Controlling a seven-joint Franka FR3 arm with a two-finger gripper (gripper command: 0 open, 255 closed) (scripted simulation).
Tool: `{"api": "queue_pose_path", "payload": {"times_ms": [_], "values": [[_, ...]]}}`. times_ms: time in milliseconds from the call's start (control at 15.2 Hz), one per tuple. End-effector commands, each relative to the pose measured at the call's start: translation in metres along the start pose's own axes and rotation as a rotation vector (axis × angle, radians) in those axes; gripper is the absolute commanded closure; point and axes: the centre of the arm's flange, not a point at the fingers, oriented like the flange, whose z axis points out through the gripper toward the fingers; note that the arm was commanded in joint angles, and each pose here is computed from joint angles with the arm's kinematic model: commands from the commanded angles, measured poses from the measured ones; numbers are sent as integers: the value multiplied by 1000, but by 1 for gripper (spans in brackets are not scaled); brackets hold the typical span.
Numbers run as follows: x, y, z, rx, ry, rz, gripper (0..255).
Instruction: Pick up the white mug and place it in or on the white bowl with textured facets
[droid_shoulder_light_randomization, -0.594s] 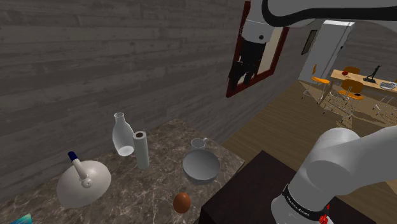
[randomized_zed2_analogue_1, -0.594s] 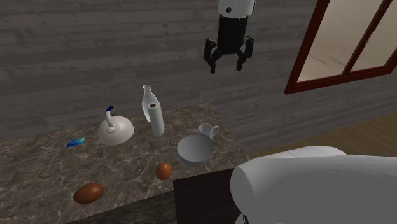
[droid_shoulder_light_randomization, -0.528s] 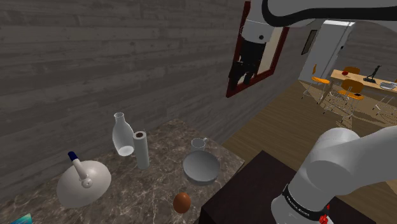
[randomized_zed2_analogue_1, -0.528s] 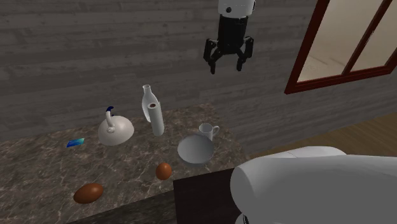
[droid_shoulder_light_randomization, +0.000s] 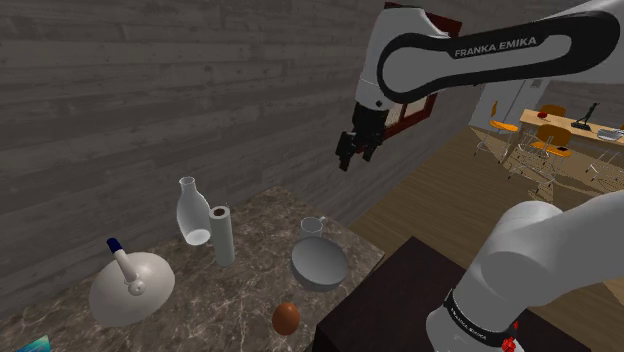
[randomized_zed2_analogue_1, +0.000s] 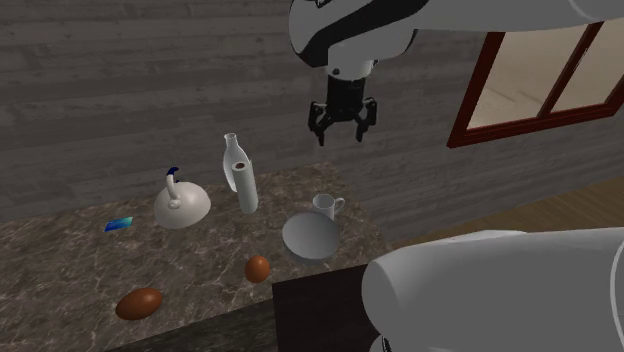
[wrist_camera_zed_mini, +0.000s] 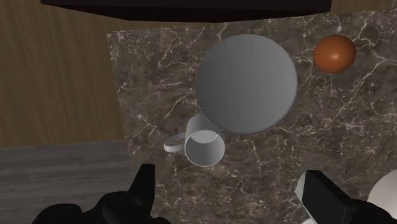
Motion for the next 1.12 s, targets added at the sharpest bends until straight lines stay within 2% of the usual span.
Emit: {"api": "queue_pose_path", "payload": {"times_ms": [0,1056], "values": [[6,-7,23,-5,11,23,0],[66,-42,222,-47,67,198,0]]}}
